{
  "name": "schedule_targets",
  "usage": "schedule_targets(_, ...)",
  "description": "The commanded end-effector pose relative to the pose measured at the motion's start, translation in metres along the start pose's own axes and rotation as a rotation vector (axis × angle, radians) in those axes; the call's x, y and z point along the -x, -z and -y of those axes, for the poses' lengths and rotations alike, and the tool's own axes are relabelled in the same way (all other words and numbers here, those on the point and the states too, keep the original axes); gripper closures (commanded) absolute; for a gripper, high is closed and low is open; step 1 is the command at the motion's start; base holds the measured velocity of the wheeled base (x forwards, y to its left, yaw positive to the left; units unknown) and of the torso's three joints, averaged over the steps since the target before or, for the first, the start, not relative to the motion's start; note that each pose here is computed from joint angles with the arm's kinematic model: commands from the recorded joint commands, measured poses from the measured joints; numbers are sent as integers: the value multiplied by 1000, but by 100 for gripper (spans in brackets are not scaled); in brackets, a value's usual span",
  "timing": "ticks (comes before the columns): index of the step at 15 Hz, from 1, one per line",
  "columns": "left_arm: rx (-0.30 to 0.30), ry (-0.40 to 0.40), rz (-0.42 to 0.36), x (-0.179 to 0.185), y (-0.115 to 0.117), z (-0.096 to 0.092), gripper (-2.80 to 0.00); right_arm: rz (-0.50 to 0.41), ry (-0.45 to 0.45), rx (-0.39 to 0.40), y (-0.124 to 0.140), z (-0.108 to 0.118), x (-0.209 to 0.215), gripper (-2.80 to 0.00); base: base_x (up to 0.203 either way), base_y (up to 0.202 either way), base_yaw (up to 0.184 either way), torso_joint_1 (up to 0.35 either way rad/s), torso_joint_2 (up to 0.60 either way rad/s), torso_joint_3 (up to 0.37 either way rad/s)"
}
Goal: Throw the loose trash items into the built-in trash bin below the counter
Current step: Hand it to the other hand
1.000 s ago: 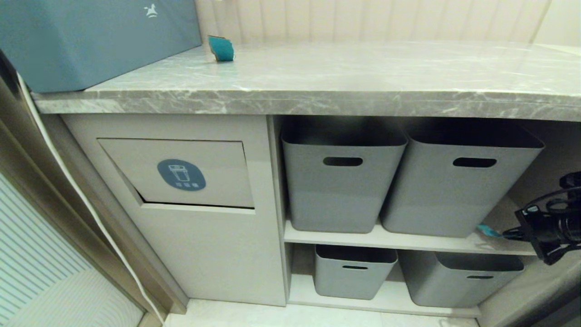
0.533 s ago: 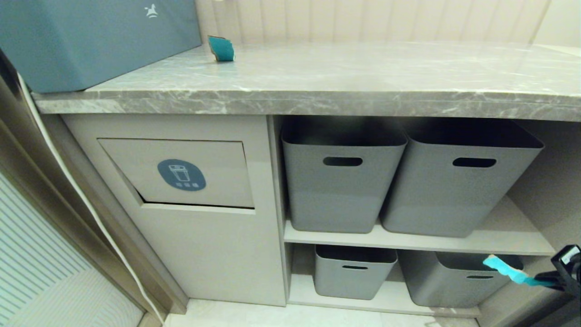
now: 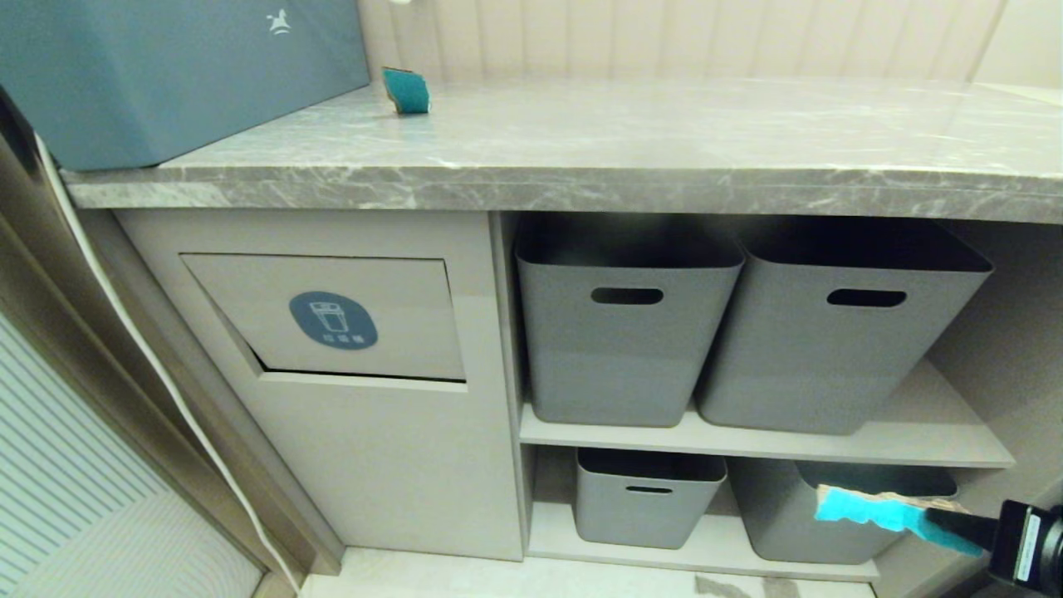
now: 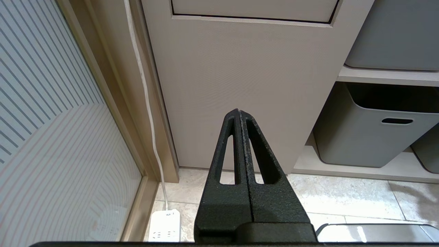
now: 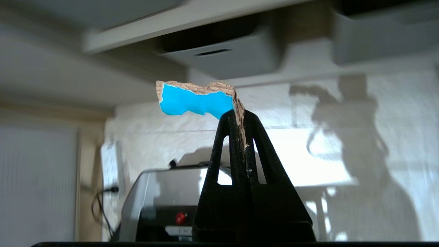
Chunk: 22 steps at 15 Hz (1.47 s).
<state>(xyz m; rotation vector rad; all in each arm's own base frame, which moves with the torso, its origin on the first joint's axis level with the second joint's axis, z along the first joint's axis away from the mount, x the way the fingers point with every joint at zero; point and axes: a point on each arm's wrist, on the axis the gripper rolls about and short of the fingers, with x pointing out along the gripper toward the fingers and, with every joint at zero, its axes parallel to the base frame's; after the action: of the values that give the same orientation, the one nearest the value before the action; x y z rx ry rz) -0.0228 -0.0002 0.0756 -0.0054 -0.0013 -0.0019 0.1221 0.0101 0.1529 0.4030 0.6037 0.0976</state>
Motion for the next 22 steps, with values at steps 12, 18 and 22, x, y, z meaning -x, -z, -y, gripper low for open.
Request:
schedule_targets(12,1,0,-3,0,0,0,0,155,-390,572,-20,-88,-34,0,0,0,0,0,0,0)
schedule_targets(18,37,33,63,4,-36,1,0,176,-194,624,-12,-77,-36,0,0,0,0,0,0,0)
schedule_targets(22,132,256,-6,-43,-148,6,0,177,-208,617,-16,-82,-40,0,0,0,0,0,0,0)
